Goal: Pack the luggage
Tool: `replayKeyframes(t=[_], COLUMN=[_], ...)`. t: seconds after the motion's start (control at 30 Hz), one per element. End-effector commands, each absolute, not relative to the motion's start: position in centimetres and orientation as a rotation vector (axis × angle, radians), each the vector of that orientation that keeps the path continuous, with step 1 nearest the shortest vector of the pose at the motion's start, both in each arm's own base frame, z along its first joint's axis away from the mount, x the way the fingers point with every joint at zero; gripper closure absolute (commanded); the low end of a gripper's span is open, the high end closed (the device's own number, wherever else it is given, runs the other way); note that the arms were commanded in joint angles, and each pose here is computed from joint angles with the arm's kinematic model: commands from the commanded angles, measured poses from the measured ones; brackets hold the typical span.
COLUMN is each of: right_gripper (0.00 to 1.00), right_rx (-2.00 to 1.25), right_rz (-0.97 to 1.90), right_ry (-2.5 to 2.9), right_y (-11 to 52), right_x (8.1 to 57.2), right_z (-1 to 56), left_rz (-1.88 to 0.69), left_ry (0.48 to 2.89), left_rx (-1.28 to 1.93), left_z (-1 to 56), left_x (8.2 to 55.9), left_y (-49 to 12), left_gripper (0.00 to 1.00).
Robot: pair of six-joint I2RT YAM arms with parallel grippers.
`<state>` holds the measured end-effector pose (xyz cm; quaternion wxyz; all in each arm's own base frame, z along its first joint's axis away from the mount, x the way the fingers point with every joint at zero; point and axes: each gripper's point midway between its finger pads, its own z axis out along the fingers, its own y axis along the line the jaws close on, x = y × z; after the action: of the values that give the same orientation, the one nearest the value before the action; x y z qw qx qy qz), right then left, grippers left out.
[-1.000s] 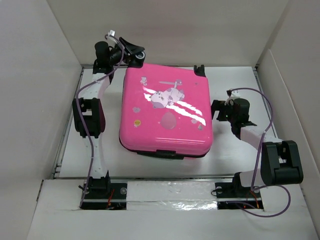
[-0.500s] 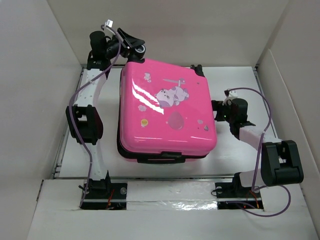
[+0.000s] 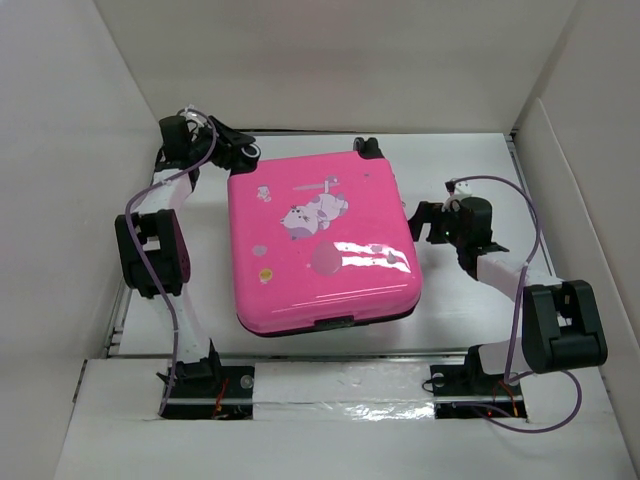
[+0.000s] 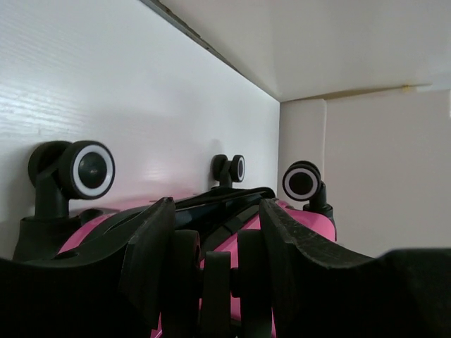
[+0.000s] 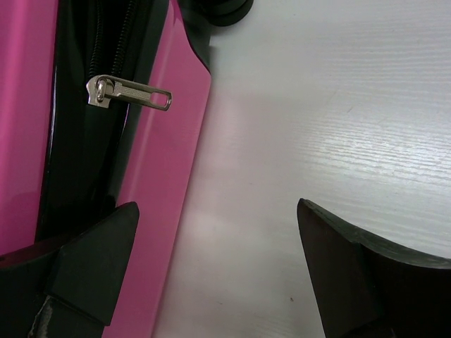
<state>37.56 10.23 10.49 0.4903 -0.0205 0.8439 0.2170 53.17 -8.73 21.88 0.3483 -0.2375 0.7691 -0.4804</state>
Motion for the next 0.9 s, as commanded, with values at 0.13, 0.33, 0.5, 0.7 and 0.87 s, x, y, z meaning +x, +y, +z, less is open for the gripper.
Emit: replayKeyframes(t=[0.13,0.33,0.5,0.7,0.87], right_gripper=[0.00,0.00,0.00,0.00,0.02], right_rx=[-0.063,-0.073,-0.073,-0.065,-0.038], right_rz=[0.523,0.518,0.517,0.508,0.496], right_ry=[1.994,1.997,2.007,1.993,1.971], right_y=[10.8,11.0,11.0,10.8,10.4], right_x=[37.7,37.8,37.8,37.5,36.8], right_z=[12.4,12.6,12.2,12.9,13.4], left_rz=[-1.300,-1.345,-1.313,-1.280,-1.239], left_ry=[1.818,1.750,1.792,1.861,1.909], left_rx=[-0.337,-0.275,-0.291,-0.344,-0.364], left_z=[30.7,34.6,34.2,30.8,28.9], left_x=[54.9,54.5,55.7,58.4,59.3], left_y=[-9.9,-10.8,-10.9,-10.0,-9.1], left_gripper=[0.96,1.00,1.00,1.00,1.00])
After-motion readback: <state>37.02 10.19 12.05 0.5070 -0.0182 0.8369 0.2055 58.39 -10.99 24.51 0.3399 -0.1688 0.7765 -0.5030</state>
